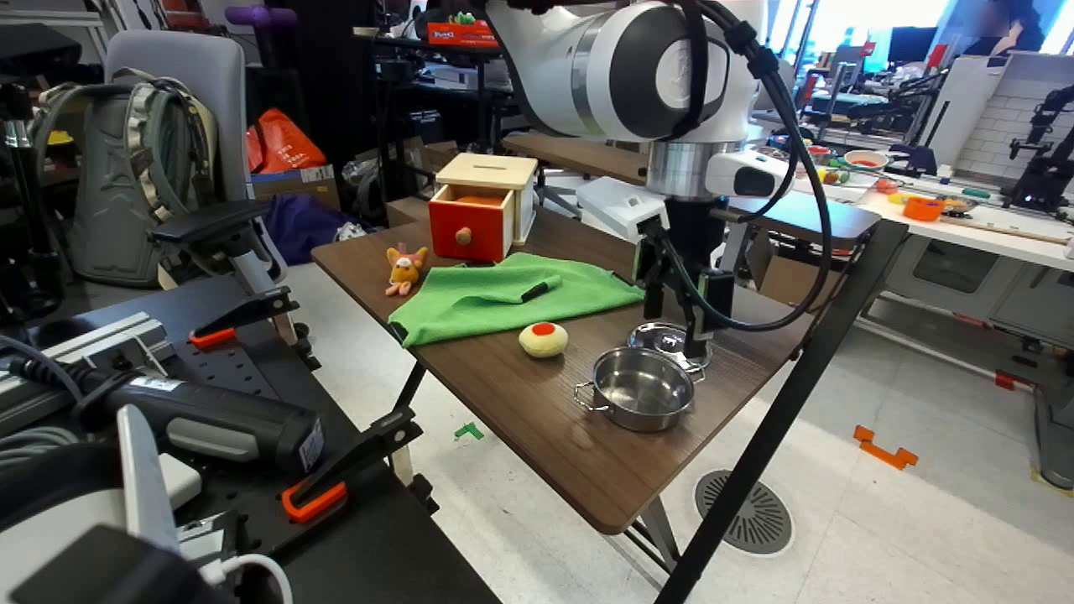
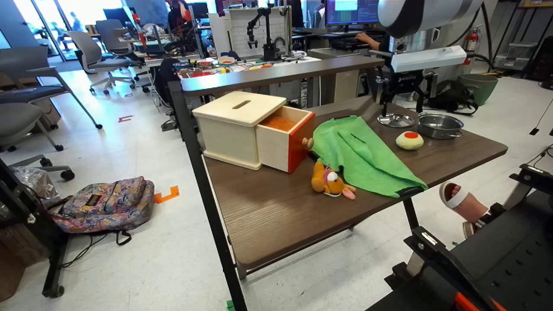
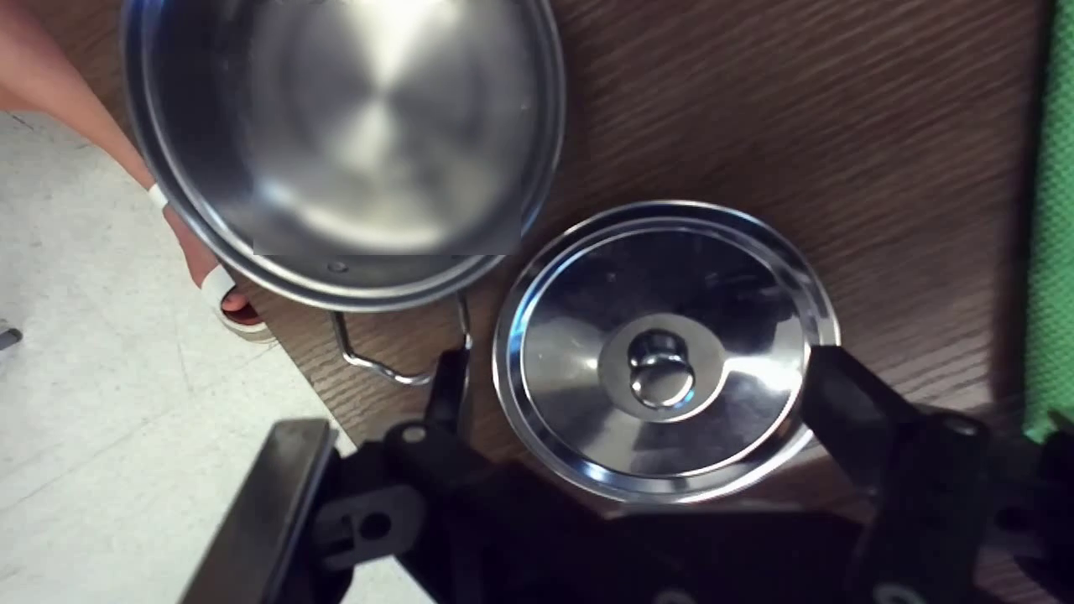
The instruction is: Cover the pot with the silver lid
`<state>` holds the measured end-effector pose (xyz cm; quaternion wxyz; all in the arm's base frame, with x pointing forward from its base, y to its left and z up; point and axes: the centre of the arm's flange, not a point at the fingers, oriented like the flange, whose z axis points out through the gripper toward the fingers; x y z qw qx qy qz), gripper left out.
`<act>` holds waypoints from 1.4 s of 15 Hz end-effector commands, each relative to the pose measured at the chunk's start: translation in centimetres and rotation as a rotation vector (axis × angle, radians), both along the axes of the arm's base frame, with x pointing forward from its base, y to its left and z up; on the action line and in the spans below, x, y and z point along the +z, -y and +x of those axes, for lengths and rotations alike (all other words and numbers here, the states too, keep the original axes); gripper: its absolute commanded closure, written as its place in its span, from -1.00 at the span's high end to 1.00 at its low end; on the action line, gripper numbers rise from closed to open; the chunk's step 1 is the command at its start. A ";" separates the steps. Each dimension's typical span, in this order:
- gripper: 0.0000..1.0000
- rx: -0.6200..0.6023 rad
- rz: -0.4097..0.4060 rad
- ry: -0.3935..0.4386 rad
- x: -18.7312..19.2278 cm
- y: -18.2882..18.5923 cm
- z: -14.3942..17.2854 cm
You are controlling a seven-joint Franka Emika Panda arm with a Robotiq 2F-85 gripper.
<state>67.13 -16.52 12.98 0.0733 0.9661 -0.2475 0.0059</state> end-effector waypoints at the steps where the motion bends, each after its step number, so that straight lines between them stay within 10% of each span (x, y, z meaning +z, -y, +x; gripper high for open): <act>1: 0.48 -0.005 0.023 -0.001 -0.3 0.6 1.7; 3: 0.43 -0.002 0.022 -0.004 -0.6 0.6 1.9; 12: -0.93 0.017 0.036 -0.017 -0.6 0.1 2.2; 21: -0.89 0.054 0.066 0.055 3.6 0.5 -1.3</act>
